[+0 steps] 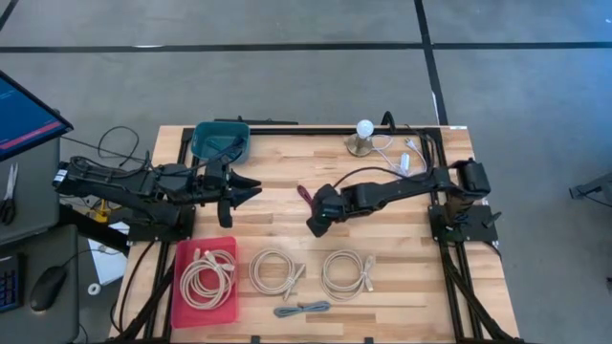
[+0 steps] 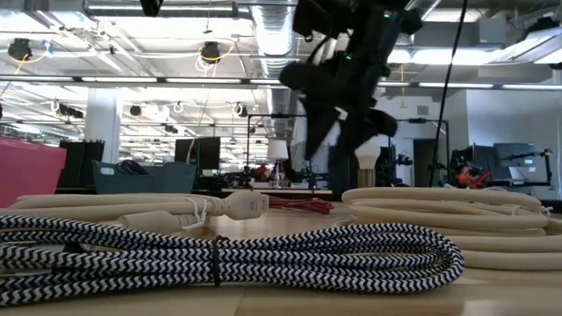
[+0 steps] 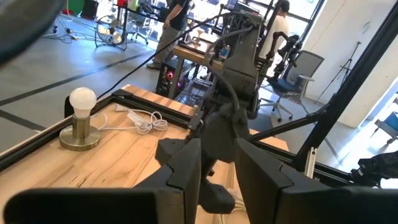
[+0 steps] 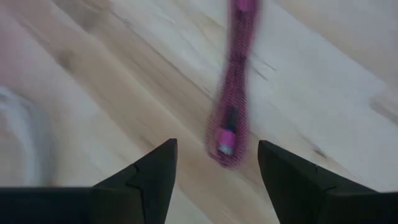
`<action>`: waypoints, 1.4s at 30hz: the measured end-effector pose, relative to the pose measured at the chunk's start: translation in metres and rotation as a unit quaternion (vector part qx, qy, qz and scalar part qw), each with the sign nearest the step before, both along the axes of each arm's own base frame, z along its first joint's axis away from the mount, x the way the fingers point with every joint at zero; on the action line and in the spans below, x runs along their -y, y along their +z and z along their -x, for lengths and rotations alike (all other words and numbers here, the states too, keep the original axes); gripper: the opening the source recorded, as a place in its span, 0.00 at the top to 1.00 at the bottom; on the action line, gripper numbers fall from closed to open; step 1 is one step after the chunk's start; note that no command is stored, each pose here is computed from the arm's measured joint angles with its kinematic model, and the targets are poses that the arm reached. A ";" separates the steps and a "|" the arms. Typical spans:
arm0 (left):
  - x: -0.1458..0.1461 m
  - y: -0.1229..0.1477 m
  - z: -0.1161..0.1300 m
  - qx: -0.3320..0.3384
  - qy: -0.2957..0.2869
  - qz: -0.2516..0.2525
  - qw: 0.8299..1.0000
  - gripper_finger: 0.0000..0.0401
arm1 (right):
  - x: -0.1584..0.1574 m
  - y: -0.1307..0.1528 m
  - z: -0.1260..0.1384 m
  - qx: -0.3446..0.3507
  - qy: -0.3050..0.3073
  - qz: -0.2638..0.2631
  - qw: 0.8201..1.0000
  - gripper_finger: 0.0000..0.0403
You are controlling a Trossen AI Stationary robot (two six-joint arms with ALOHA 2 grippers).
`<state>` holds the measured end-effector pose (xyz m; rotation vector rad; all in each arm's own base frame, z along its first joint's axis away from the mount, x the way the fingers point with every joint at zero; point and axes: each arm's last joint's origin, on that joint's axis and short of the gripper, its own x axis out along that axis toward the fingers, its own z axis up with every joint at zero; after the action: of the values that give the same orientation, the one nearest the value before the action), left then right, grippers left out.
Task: Pick & Place USB Port
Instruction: Put the pink USB cable into the blue bin
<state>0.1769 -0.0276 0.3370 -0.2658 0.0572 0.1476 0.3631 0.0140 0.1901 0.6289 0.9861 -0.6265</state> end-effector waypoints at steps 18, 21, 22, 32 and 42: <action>0.000 0.000 0.000 0.000 0.000 0.000 1.000 0.76 | 0.007 -0.049 -0.020 -0.019 0.013 -0.022 0.999 0.51; 0.000 0.000 0.000 0.000 0.000 0.000 1.000 0.76 | 0.007 -0.056 -0.021 -0.028 0.012 -0.021 0.999 0.53; 0.000 0.000 0.000 0.000 0.000 0.000 1.000 0.76 | 0.007 -0.057 -0.021 -0.031 0.013 -0.020 0.999 0.53; 0.000 0.000 0.000 0.000 0.000 0.000 1.000 0.76 | 0.008 -0.056 -0.019 -0.038 0.019 -0.008 0.999 0.81; 0.000 0.000 0.000 0.000 0.000 0.000 1.000 0.76 | 0.001 -0.037 -0.018 -0.014 0.067 0.000 0.998 0.97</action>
<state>0.1769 -0.0276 0.3370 -0.2659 0.0568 0.1478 0.3809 0.0125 0.1528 0.5508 1.0451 -0.5164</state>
